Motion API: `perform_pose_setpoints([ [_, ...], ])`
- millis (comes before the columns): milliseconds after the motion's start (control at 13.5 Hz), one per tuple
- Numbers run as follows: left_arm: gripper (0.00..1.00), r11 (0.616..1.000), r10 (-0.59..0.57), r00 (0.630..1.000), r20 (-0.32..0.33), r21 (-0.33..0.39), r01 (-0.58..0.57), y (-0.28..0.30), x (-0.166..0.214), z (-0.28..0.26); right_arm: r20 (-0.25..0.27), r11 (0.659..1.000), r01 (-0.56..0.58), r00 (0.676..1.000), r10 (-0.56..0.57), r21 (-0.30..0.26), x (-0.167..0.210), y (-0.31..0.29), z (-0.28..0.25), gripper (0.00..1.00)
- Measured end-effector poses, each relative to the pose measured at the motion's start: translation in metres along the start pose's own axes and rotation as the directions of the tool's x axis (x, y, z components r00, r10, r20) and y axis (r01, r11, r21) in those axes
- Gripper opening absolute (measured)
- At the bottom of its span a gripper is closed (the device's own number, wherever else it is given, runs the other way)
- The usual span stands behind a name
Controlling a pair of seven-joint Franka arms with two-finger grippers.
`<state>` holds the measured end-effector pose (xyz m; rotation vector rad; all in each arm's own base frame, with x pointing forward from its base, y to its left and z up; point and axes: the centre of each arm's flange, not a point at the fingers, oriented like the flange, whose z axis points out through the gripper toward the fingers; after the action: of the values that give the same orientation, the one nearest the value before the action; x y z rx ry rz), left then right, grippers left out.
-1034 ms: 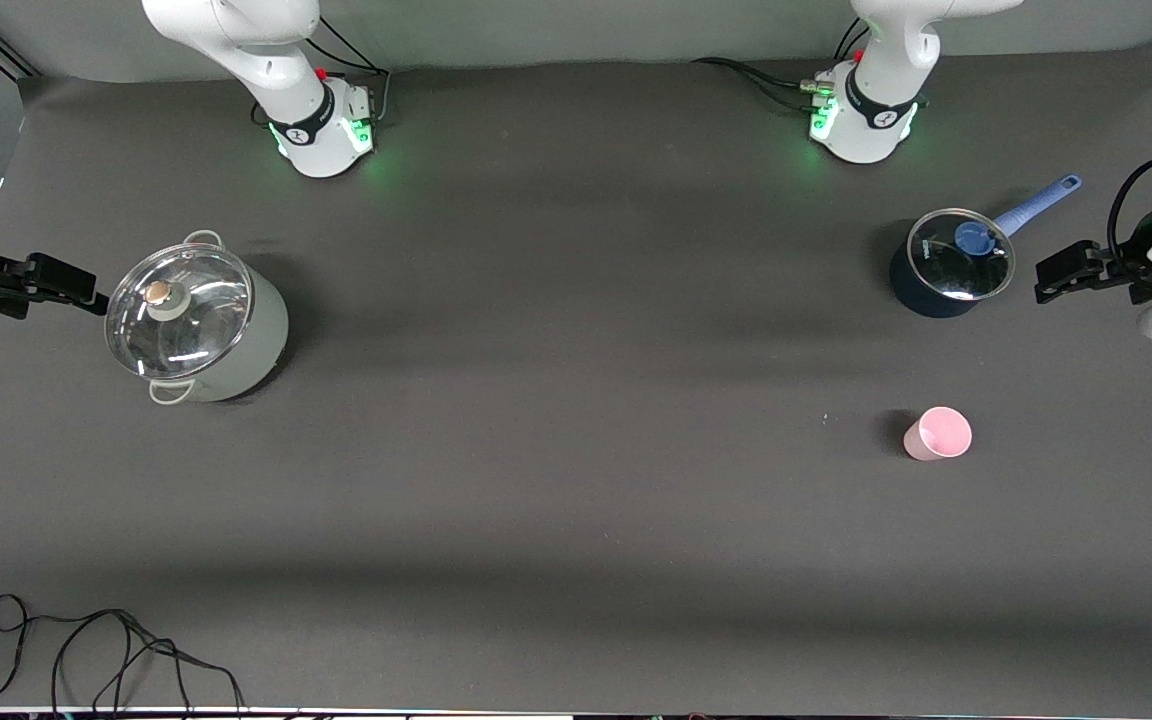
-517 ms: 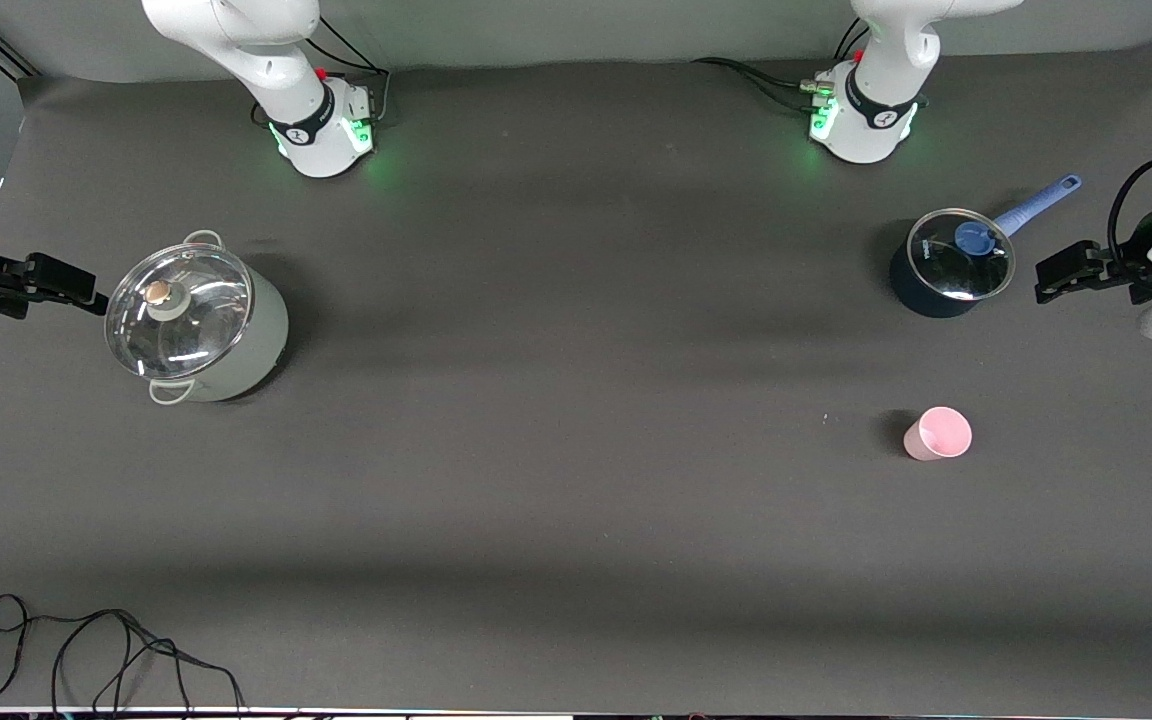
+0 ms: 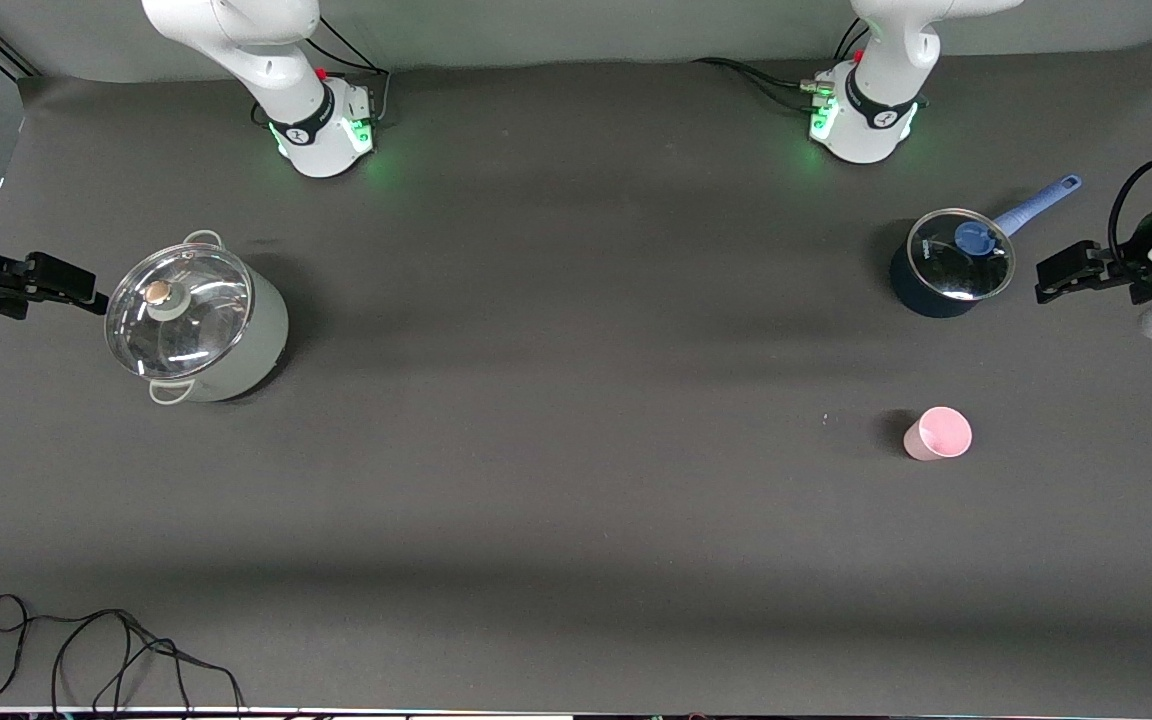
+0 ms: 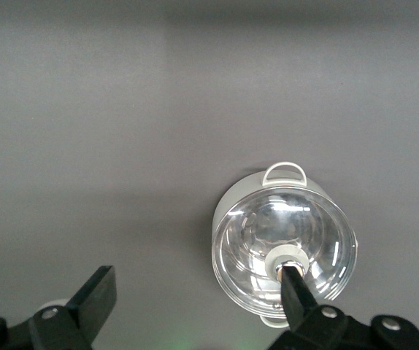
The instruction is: Transfer pink cup from left to right arm
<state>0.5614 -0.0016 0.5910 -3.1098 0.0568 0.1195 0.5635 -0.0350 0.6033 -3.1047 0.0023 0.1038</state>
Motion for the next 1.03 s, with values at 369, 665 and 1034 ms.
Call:
perform_pose_setpoints([
  [369, 1.00, 1.000, 0.000, 1.000, 0.000, 0.000, 0.000, -0.0002, 0.0000, 0.0002, 0.000, 1.000, 0.001, 1.000, -0.001, 0.000, 0.0000, 0.0000, 0.0000, 1.00],
  [665, 1.00, 1.000, -0.001, 1.000, 0.001, 0.000, 0.001, -0.0006, 0.0000, 0.0005, -0.002, 1.000, 0.001, 1.000, -0.001, -0.002, 0.0001, 0.0002, -0.0009, 1.00],
  [1034, 1.00, 1.000, -0.001, 1.000, 0.001, 0.000, 0.001, -0.0006, 0.0000, 0.0006, -0.008, 1.000, 0.005, 1.000, -0.005, -0.007, 0.0001, 0.0006, -0.0033, 1.00],
])
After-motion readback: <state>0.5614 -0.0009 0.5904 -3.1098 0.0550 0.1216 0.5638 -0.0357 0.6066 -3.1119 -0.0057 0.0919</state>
